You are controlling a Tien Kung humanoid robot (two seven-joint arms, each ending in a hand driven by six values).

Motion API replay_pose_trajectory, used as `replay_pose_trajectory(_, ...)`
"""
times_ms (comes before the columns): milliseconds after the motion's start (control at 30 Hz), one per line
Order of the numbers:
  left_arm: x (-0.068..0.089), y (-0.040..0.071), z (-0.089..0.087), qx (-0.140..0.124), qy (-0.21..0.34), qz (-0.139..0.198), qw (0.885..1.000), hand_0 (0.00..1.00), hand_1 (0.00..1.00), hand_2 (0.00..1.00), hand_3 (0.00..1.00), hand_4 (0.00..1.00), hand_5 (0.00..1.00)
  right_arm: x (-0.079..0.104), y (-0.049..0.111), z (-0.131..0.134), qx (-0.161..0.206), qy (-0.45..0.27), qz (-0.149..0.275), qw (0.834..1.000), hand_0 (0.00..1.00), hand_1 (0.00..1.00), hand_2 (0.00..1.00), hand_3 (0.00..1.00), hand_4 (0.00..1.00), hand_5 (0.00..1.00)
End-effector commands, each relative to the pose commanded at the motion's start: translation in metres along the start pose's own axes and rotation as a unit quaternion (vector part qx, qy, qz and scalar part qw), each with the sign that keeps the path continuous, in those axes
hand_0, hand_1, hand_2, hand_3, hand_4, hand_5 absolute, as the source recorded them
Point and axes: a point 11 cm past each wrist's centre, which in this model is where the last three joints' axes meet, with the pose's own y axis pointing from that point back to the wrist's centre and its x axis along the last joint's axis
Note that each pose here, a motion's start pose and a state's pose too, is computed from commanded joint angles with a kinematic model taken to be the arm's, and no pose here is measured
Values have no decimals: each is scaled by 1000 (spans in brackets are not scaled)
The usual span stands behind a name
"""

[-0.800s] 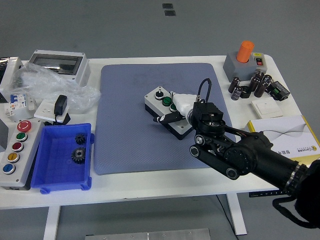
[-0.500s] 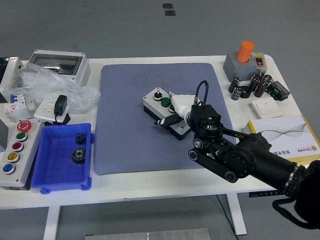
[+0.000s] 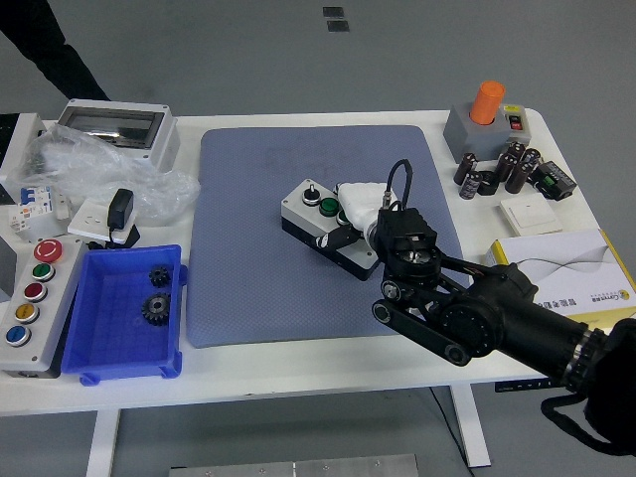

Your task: Pick up the button,place it on the desk,press the button,press the button

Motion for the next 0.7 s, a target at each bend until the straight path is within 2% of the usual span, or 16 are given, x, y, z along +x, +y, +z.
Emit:
replay_pose_trajectory(333,0,0,-1,-1,1,2,1000,608,644,600,613,593,342,-5,3,-3,9,11,7,1000,165,396,388,398,618,307)
replay_pose_trajectory(367,0,0,-2,-1,1,3,1000,608,645,602,614,595,358,-5,4,-4,11,12,9,1000,162,396,376,374,574,277)
replay_pose_trajectory(567,0,0,-2,-2,2,3,1000,608,645,602,614,595,358,4,11,-7,30,14,35,999,162,396,376,374,574,277)
replay_pose_trajectory(600,0,0,-1,-2,3,4,1000,605,645,604,615,599,375,6,13,-8,34,14,40,999,210,408,352,306,519,40)
replay_pose_trajectory(700,0,0,-2,-2,3,4,1000,605,645,604,615,599,375,13,17,-8,49,16,57,997,210,408,352,306,519,40)
